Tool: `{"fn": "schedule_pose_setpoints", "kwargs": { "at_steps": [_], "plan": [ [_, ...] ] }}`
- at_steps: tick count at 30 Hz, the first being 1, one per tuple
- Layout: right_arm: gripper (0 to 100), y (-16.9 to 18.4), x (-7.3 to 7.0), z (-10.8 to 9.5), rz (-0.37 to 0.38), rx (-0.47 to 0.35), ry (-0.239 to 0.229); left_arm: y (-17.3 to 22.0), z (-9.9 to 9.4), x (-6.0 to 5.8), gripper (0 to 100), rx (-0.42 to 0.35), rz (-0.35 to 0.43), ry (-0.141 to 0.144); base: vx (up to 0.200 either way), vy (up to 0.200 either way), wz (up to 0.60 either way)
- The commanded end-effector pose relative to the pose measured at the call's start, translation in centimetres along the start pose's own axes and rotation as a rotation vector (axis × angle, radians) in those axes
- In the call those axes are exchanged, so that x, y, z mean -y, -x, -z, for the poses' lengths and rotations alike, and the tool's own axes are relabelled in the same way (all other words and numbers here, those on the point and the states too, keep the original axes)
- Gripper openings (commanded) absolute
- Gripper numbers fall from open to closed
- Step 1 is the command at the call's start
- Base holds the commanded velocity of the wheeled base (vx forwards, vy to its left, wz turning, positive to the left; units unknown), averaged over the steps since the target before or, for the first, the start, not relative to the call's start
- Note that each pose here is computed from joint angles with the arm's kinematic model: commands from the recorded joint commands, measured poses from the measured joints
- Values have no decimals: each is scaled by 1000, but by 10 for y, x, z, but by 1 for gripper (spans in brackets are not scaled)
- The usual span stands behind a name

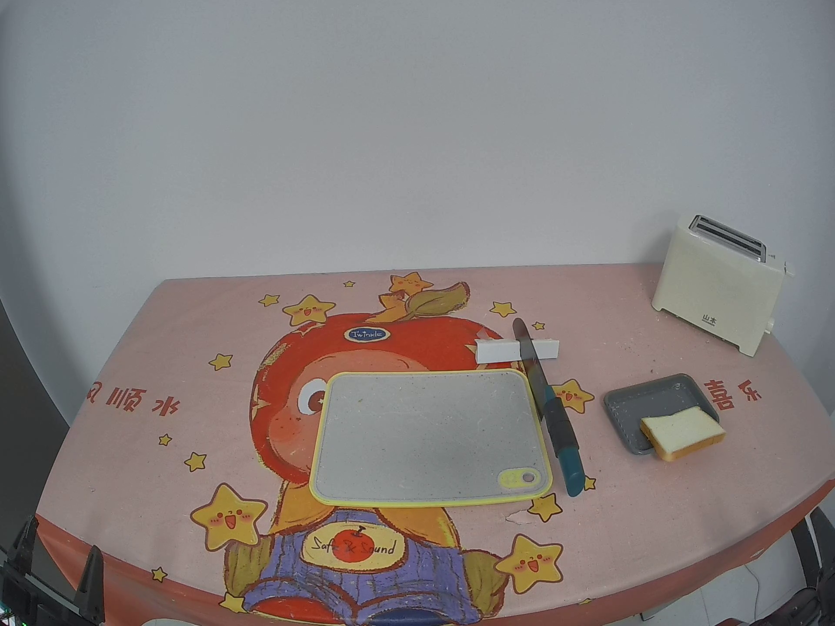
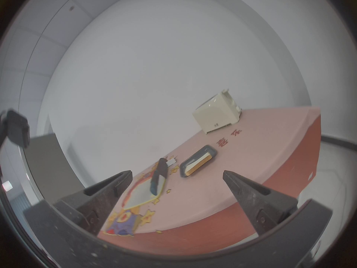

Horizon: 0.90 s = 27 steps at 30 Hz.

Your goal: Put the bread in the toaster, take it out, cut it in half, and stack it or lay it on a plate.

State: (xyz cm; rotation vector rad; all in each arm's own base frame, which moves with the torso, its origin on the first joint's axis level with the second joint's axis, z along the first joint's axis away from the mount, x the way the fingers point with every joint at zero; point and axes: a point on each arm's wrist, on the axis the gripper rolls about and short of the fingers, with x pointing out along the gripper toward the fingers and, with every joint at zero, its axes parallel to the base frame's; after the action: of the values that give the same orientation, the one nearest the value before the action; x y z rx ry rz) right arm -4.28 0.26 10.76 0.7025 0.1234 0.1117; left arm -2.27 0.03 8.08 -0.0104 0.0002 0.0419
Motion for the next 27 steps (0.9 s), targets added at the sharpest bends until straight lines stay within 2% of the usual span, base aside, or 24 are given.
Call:
{"fn": "schedule_pose_setpoints", "kwargs": {
  "at_steps": [1, 4, 6, 12, 13, 14, 17, 27],
  "plan": [
    [100, 3, -5, -5, -25, -18, -105, 0, 5, 0, 100, -7, -1, 0, 0, 0, 0],
    [100, 4, -7, -6, -33, -25, -166, 0, 5, 0, 100, -7, -3, 0, 0, 0, 0],
    [100, 4, -8, -8, -47, -34, -240, 0, 5, 0, 100, -7, -1, 0, 0, 0, 0],
    [100, -1, -19, -22, -21, -89, -549, -1, 5, 0, 100, -6, -1, 0, 0, 0, 0],
    [100, -2, -19, -22, -20, -91, -554, 0, 5, 0, 100, -7, -1, 0, 0, 0, 0],
    [100, -4, -21, -24, -8, -104, -601, -1, 5, 0, 100, -6, -1, 0, 0, 0, 0],
    [100, -6, -22, -24, -6, -138, -624, 0, 5, 0, 100, -7, -1, 0, 0, 0, 0],
    [100, -27, -22, -27, 40, -212, -632, -1, 5, 0, 100, -6, -1, 0, 0, 0, 0]
  ]
}}
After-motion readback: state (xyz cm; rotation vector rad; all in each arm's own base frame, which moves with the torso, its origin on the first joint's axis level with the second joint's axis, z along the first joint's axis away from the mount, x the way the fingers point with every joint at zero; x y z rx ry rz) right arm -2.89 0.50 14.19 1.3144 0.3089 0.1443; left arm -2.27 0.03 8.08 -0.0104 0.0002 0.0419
